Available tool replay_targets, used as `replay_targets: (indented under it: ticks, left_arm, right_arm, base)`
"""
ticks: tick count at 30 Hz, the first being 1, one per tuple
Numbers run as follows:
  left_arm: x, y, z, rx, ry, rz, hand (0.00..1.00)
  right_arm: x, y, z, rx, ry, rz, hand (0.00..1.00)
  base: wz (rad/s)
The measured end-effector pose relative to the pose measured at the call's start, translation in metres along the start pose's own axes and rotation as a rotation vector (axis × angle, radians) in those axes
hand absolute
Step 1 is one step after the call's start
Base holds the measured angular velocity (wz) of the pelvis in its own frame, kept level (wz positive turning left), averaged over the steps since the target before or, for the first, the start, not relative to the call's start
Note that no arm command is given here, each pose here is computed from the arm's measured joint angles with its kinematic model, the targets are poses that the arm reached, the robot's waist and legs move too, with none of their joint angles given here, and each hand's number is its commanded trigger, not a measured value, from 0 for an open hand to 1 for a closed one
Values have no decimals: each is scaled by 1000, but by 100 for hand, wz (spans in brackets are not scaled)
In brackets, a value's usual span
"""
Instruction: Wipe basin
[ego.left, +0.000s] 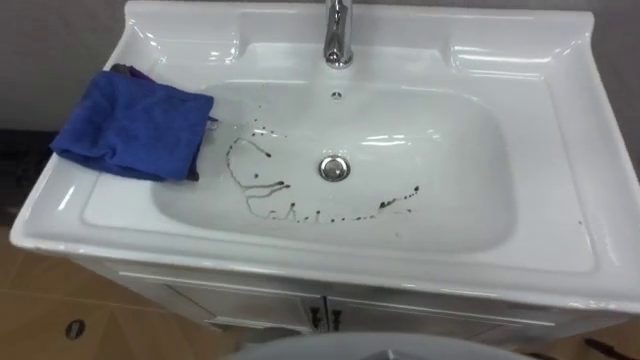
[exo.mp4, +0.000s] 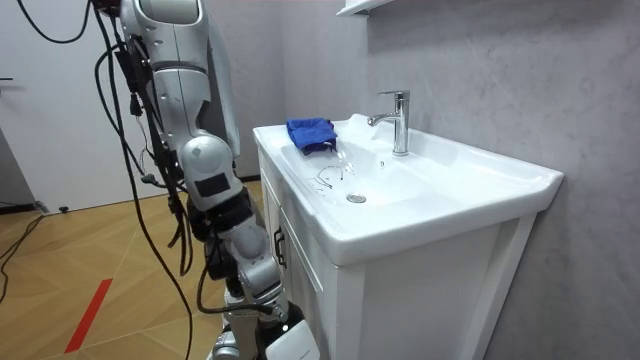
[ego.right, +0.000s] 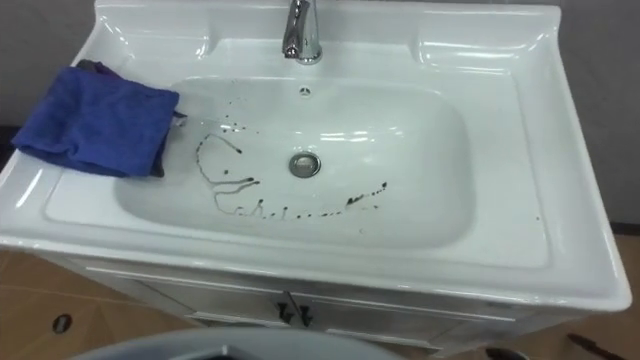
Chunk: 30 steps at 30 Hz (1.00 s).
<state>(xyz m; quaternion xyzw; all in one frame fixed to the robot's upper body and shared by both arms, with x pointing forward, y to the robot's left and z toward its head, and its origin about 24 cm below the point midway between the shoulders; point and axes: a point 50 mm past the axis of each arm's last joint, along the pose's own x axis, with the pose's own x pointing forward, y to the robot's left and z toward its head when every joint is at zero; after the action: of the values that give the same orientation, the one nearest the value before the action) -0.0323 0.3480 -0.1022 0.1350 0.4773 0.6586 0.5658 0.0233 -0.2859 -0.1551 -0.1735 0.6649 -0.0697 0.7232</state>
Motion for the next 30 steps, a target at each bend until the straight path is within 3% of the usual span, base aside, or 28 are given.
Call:
replay_targets:
  ticks: [4,9,14,20,30]
  left_arm:
    - [2,12,46,-172,-158,143,0]
    - [-9,32,105,-416,-351,239,0]
    - [-36,58,161,-615,-598,332,0]
    - [-55,76,192,-738,-760,368,0]
    - [-62,72,197,-728,-807,352,0]
  right_arm:
    - [-1,0,-3,34,-17,-6,0]
    - [-2,-3,-9,24,-22,-14,0]
    - [-2,-5,-13,26,-19,-18,0]
    - [-4,-7,-10,23,-59,-25,0]
    - [-4,-4,-12,19,-72,2,0]
  base:
    - [0]
    - [-1]
    - [-1]
    - [-1]
    - [-9]
